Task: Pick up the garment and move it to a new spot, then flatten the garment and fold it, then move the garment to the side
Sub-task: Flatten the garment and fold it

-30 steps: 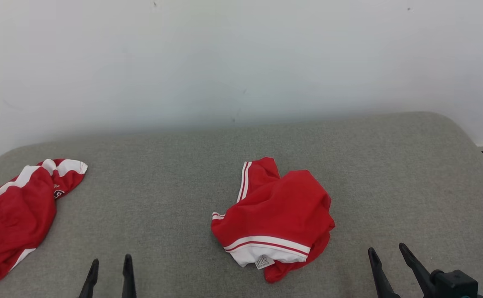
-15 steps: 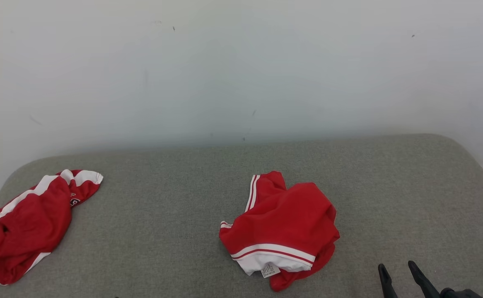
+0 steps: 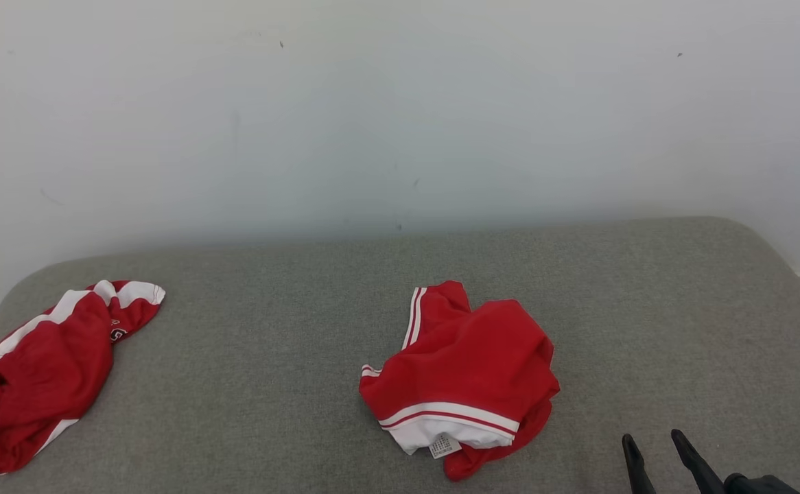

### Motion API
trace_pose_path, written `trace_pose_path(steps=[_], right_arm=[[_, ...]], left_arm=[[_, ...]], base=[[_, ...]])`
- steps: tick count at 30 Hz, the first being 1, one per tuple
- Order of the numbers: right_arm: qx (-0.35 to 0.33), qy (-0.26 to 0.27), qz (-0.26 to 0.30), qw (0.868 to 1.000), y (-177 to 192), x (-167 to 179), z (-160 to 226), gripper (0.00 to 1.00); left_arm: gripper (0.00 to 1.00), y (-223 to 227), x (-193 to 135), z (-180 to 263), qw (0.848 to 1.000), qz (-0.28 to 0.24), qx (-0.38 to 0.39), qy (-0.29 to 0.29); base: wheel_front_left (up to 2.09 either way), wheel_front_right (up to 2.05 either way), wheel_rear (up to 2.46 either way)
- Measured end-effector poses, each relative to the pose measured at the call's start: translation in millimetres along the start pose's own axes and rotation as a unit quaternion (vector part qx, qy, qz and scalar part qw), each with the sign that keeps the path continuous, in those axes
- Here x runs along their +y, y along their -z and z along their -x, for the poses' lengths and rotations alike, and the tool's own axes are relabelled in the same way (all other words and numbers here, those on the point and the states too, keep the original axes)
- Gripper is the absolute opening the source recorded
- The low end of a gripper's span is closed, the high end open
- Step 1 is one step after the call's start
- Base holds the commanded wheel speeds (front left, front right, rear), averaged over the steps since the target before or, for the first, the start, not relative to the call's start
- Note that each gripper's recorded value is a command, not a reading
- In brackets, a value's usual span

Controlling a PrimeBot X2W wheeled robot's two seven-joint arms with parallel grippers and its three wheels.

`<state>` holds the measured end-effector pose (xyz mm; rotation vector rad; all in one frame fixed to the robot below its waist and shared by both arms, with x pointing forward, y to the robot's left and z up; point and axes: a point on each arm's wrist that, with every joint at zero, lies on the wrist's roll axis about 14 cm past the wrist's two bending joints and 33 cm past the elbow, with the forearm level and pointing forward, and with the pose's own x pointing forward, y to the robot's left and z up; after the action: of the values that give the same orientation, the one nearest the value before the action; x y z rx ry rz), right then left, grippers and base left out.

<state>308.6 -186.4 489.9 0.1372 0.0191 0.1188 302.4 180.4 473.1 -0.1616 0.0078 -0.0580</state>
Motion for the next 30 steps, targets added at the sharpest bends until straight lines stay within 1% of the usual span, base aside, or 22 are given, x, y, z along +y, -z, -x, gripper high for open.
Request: trace_pose_path(steps=[14, 18, 21, 24, 28, 30], right_arm=[[0.004, -0.001, 0.002, 1.000, 1.2, 1.1, -4.1, 1.00], [0.006, -0.002, 0.000, 1.000, 2.5, 2.3, -5.2, 1.00], [0.009, -0.003, 0.000, 1.000, 4.0, 3.0, -6.2, 1.00], [0.008, -0.004, 0.001, 1.000, 2.8, 3.2, -8.4, 1.00], [0.013, 0.001, -0.001, 1.000, 4.4, 0.5, -8.4, 1.00], [0.017, 0.002, -0.001, 1.000, 5.6, 0.6, -8.0, 1.00]], left_arm=[[1.00, 4.2, -8.7, -5.4, 1.000, 0.002, 0.007, 0.014], [1.00, -1.8, -11.6, -13.6, 1.000, 0.003, -0.002, 0.018], [1.00, -6.5, -16.4, -24.6, 1.000, 0.005, -0.007, 0.028], [1.00, -5.3, -21.4, -40.4, 0.999, 0.009, 0.006, 0.039], [1.00, -17.2, -45.2, -74.8, 0.997, 0.007, 0.021, 0.076], [1.00, -17.0, -53.8, -89.4, 0.995, 0.013, 0.044, 0.086]], base=[[0.00, 0.00, 0.00], [0.00, 0.00, 0.00], [0.00, 0.00, 0.00], [0.00, 0.00, 0.00], [0.00, 0.00, 0.00], [0.00, 0.00, 0.00]])
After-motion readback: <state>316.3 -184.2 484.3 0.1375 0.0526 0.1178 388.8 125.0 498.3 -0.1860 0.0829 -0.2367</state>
